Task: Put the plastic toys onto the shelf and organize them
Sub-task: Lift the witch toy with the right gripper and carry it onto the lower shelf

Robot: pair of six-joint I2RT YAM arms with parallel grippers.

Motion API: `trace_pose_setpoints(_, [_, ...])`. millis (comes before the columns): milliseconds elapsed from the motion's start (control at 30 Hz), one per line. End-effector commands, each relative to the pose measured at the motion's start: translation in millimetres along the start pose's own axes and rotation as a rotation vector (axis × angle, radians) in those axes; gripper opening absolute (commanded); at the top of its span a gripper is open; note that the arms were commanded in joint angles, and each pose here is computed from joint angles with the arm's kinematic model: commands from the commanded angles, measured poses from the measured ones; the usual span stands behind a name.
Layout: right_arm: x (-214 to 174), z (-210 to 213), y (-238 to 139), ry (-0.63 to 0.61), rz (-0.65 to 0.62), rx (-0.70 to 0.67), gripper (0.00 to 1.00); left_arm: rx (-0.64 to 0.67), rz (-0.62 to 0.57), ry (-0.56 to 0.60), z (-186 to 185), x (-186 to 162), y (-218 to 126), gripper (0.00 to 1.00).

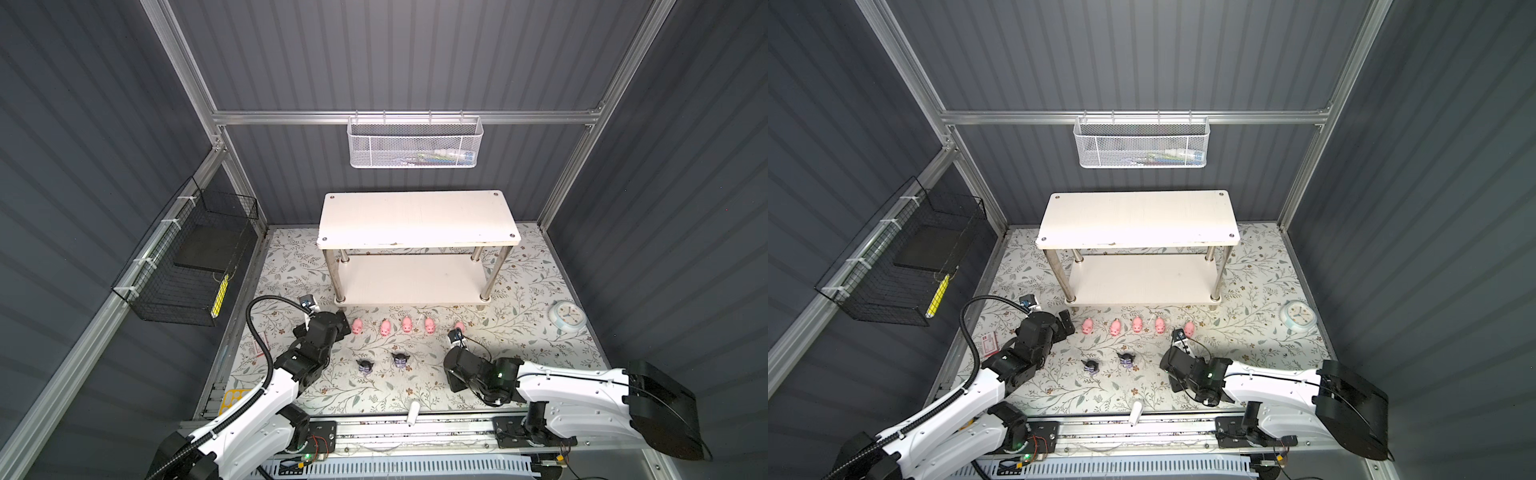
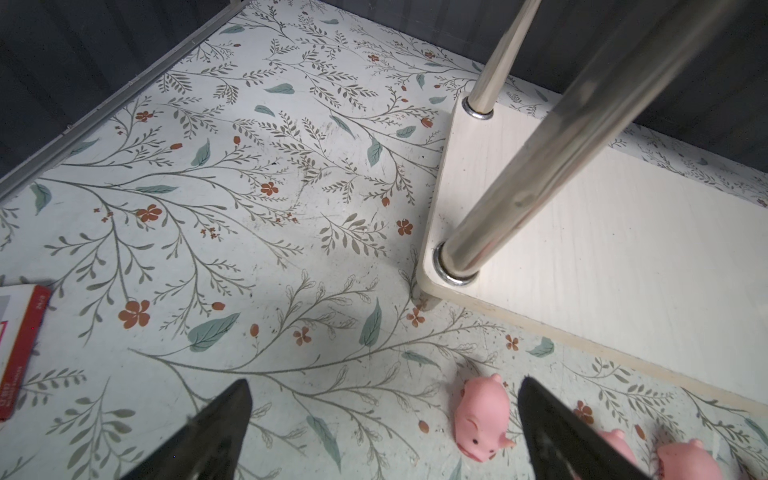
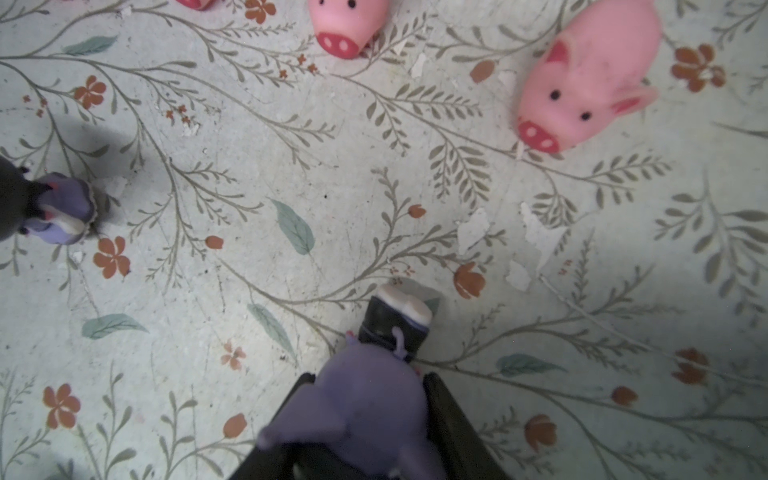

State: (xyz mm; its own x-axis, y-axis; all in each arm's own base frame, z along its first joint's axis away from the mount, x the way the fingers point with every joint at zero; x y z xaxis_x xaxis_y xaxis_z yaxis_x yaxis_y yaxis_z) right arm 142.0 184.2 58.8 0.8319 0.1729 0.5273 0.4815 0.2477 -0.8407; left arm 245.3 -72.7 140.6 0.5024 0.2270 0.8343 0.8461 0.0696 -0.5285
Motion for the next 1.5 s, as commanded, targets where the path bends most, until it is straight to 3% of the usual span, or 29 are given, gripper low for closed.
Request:
trace_pose_setpoints(0, [5.9,2.4,-5.7,-0.001,-0.013,-0.001,0.39,0.011,0.0,-0.005,2.5,-4.5,1.6,1.0])
trace_pose_setpoints(300, [27.0,3.7,-36.9,-0.057,-0.042,-0.007,0.37,0.013,0.004,0.0,3.3,-5.5,1.4,1.0])
trace_pose_setpoints(667, [106.4,-5.9,-83.3,-0.124,-0.129,-0.046,0.37,0.009,0.005,-0.001,2.9,-7.7,2.8,1.0])
trace_pose_setpoints(967, [150.7,-29.9,-54.0,-0.088,-0.143,-0.105,0.38,-0.005,0.002,-0.007,0.2,-6.9,3.9,1.0])
trace_pose_setpoints(1467, [199.0,-50.2,-14.0,-0.129,-0.189,-0.178,0.37,-0.02,0.001,-0.014,-1.1,-9.5,5.2,1.0])
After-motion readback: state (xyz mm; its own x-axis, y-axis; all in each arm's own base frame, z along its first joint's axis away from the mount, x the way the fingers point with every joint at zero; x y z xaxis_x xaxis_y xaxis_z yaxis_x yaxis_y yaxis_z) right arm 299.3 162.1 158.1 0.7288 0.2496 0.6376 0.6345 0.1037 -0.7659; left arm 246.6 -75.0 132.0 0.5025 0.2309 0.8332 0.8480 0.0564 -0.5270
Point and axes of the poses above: each gripper's point midway between its finger pads, its own y axis out along the fingers, its own z axis along the line the jaws close on, x = y × z, the point moved 4 cm from there along -y, back along the fingers, and after that the axes turned 3 degrees about y, right-handed, at the moved point
